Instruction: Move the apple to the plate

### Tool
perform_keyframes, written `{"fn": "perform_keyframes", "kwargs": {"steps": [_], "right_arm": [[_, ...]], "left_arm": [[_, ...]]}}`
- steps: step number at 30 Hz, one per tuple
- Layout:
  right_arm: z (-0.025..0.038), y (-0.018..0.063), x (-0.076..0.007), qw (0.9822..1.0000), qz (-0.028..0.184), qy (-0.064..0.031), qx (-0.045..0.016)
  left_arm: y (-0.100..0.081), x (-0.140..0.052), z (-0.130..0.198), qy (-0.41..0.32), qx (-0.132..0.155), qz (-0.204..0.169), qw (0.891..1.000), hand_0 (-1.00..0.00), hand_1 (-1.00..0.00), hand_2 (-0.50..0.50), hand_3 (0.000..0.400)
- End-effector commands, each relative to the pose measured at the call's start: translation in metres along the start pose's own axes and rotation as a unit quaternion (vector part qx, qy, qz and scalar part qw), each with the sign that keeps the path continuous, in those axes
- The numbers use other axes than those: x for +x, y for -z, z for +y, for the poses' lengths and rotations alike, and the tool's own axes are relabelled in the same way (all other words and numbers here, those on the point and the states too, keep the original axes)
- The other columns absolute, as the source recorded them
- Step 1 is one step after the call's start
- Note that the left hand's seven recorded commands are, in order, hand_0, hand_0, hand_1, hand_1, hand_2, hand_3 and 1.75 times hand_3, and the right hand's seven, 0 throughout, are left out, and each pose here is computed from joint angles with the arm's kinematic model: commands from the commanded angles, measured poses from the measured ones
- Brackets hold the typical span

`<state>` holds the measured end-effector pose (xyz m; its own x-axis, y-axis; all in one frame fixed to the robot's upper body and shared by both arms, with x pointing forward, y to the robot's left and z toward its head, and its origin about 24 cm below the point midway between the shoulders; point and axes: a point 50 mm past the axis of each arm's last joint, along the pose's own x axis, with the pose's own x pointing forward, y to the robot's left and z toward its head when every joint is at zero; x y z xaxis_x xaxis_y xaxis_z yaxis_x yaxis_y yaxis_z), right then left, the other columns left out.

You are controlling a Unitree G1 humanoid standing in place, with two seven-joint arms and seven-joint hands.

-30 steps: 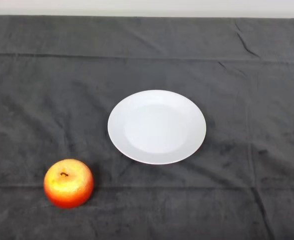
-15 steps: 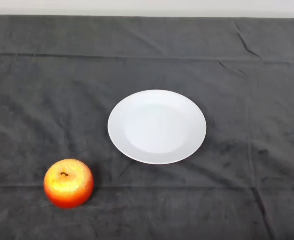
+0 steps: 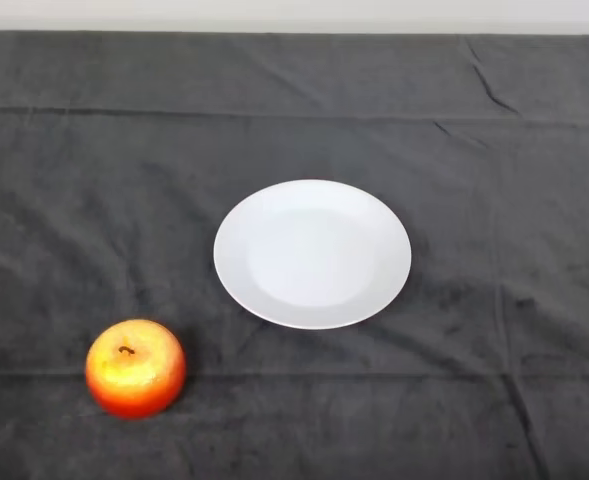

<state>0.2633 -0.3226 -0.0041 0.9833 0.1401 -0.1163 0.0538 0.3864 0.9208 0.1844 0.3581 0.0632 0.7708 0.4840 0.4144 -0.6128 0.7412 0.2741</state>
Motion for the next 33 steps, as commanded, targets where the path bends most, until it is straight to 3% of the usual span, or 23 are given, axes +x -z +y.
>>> {"fn": "perform_keyframes", "kwargs": {"steps": [1, 13, 33], "right_arm": [[-0.0026, 0.0007, -0.0021, 0.9999, -0.005, 0.0032, 0.0097], [-0.0026, 0.0009, -0.0020, 0.9999, -0.005, 0.0044, 0.0076], [-0.0026, 0.0012, -0.0019, 1.0000, -0.005, 0.0060, 0.0057]], "left_arm": [[-0.006, -0.005, -0.006, 0.015, 0.007, -0.007, 1.000, 0.00, 0.00, 0.00, 0.000], [-0.024, -0.024, -0.051, 0.092, 0.010, -0.014, 0.996, 0.00, 0.00, 0.00, 0.000], [-0.034, -0.051, -0.103, 0.195, 0.003, -0.002, 0.981, 0.00, 0.00, 0.00, 0.000]]}}
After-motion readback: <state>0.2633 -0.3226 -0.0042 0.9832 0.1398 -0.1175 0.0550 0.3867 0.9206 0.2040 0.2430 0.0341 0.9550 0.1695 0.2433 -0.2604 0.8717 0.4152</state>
